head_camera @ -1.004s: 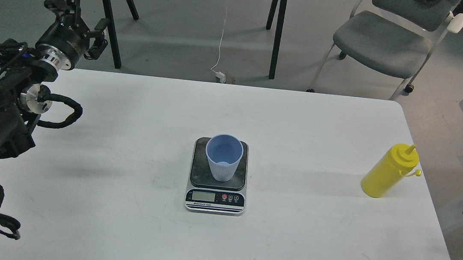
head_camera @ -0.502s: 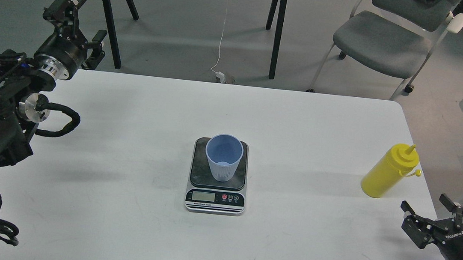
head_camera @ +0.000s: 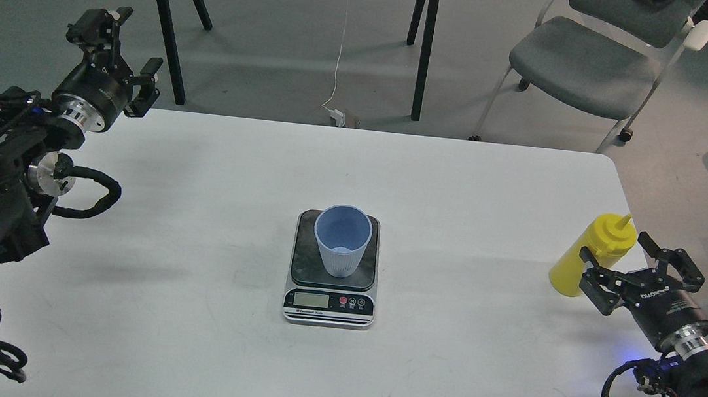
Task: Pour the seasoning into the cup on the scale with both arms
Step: 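Reach the right gripper to the yellow bottle and grasp it, then lift the yellow bottle and tilt it over the cup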
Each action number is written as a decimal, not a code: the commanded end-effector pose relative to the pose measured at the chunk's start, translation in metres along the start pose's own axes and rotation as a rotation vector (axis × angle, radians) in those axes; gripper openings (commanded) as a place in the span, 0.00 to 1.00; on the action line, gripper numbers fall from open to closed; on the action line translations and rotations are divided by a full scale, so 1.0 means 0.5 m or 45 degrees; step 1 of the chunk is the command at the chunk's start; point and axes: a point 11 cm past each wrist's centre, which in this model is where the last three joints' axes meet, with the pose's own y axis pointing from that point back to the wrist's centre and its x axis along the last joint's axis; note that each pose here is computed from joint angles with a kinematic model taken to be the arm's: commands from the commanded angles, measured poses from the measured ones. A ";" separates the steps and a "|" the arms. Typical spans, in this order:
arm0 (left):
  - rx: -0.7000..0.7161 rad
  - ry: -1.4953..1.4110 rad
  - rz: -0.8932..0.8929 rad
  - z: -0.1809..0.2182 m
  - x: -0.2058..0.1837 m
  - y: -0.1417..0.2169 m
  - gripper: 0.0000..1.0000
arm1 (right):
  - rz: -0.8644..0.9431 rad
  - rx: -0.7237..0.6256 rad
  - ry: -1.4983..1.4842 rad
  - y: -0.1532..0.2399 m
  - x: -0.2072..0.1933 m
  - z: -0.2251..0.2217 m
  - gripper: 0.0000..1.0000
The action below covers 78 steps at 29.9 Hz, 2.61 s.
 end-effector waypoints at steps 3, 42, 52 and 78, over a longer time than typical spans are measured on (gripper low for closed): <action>0.010 -0.006 0.012 -0.005 0.011 0.008 0.90 | -0.002 -0.036 -0.054 -0.026 0.024 0.070 1.00; -0.026 0.028 -0.046 0.009 -0.038 -0.023 0.90 | -0.984 -0.376 2.478 -0.264 -0.576 0.326 0.29; -0.028 0.031 -0.045 0.010 -0.038 -0.023 0.90 | -1.329 -0.368 3.125 -0.255 -0.603 0.507 0.29; -0.023 0.041 -0.055 0.003 -0.049 -0.026 0.90 | -1.498 -0.008 3.647 -0.252 -0.598 0.525 0.28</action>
